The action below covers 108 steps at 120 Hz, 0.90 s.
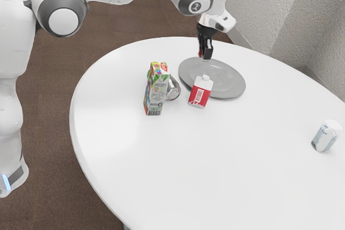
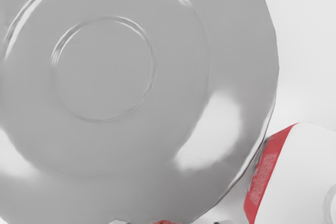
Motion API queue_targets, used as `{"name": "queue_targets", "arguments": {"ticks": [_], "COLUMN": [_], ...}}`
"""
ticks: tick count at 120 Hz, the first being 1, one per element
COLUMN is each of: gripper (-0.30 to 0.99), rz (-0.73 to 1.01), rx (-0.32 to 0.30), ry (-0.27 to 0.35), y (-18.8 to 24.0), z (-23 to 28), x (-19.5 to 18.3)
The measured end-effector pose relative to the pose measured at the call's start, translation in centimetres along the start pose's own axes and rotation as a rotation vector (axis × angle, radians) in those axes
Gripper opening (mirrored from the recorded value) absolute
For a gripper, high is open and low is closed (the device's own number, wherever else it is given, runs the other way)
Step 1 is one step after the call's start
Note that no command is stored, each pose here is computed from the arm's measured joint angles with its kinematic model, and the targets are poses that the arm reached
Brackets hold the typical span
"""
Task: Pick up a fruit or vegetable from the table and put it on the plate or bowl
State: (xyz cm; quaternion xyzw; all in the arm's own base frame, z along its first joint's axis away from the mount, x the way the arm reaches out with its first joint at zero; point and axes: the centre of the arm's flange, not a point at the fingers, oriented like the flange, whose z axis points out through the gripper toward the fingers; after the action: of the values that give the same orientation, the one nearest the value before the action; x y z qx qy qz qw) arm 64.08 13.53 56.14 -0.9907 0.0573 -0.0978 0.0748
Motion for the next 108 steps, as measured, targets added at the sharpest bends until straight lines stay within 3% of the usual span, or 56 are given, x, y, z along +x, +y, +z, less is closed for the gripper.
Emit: {"name": "queue_targets", "arguments": {"ticks": [25, 66, 79, 96, 108], "gripper": [0.16, 0.17, 0.44, 0.60, 0.65], "rz": [-0.013, 0.066, 0.094, 0.141, 0.225], "rx": [-0.015, -0.062, -0.075, -0.077, -0.033], "ry": [-0.092, -0.070, -0.073, -0.065, -0.106], "y": [-4.8, -8.1, -8.0, -6.5, 2.6], "z": [3.6, 6.4, 6.9, 5.9, -0.9], "x": [0.2, 2.6, 2.6, 3.1, -0.6]}}
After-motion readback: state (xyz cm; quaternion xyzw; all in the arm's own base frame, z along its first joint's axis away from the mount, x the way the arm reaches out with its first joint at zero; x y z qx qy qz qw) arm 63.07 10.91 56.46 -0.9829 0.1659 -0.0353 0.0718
